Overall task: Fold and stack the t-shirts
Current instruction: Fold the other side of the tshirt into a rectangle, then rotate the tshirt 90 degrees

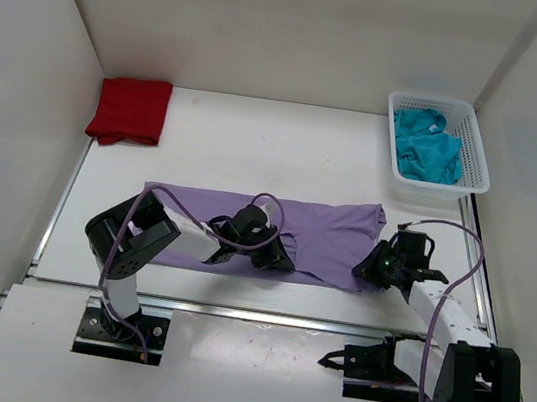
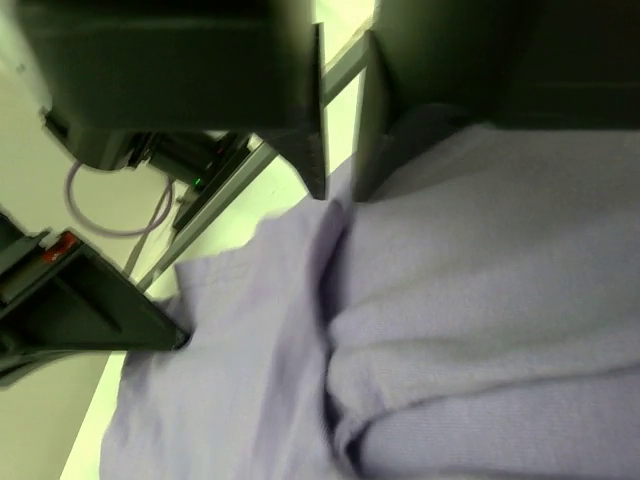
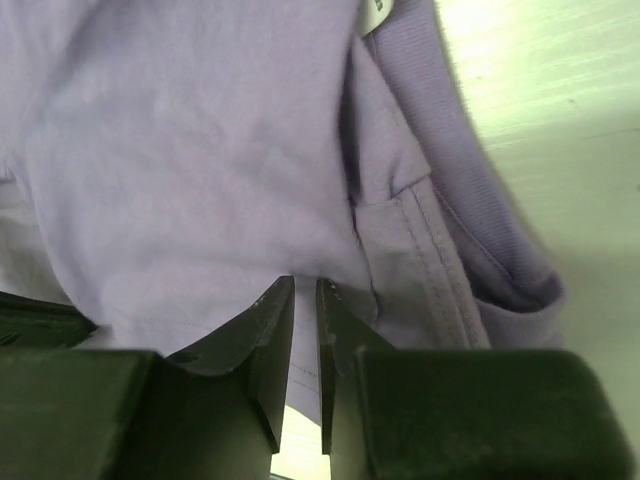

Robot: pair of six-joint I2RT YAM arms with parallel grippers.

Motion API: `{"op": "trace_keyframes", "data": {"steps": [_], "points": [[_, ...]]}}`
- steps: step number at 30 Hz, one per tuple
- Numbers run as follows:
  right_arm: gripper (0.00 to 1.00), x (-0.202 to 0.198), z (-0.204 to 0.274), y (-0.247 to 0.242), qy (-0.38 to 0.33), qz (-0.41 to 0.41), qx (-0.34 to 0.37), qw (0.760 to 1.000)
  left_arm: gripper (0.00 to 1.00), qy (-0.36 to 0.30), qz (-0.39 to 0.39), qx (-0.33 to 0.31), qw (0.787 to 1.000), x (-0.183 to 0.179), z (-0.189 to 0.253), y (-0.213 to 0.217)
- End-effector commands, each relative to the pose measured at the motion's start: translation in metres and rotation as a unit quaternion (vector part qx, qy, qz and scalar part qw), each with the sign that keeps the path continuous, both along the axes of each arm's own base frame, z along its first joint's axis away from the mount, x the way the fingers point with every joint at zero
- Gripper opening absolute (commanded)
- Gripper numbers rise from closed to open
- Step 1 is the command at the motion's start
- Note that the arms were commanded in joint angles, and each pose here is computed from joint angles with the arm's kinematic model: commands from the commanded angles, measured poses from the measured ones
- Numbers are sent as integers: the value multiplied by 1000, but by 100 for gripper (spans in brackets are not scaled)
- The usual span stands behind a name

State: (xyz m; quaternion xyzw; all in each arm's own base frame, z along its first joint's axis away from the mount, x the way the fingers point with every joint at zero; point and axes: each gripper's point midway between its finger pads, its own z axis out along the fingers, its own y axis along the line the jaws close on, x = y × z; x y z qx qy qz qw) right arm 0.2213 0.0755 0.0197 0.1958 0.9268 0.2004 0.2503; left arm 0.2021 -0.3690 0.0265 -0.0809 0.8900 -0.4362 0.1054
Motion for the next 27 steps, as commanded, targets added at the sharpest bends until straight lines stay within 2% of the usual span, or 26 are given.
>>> {"op": "trace_keyframes", "data": {"steps": [1, 3, 6, 9, 14, 17, 21, 24, 26, 27], "points": [[15, 3, 6, -5, -9, -3, -20, 1000, 32, -13, -25, -8, 1000, -8, 11, 6], [16, 9, 21, -2, -23, 3, -24, 999, 39, -26, -42, -4, 999, -13, 16, 8], [17, 22, 41, 9, -52, 16, -18, 998, 37, -62, -52, 3, 997, -11, 28, 15], [14, 38, 48, 27, -70, 43, -5, 997, 36, -94, -71, 9, 993, -7, 36, 23], [10, 84, 35, 42, -74, 62, -21, 995, 36, -112, -74, 24, 991, 0, 38, 54], [8, 101, 11, 55, -36, 87, -29, 995, 37, -136, -51, 44, 988, 16, 43, 79], [6, 154, 0, 77, -17, 112, -34, 993, 38, -160, -24, 49, 986, 27, 60, 108], [6, 226, 8, 93, -35, 120, -22, 992, 40, -163, 13, 35, 986, 37, 68, 126], [6, 301, 35, 115, -72, 134, -15, 988, 40, -160, 25, 36, 986, 41, 69, 137], [7, 305, 4, 126, -31, 149, -18, 988, 40, -153, 30, 52, 986, 42, 64, 144]]}}
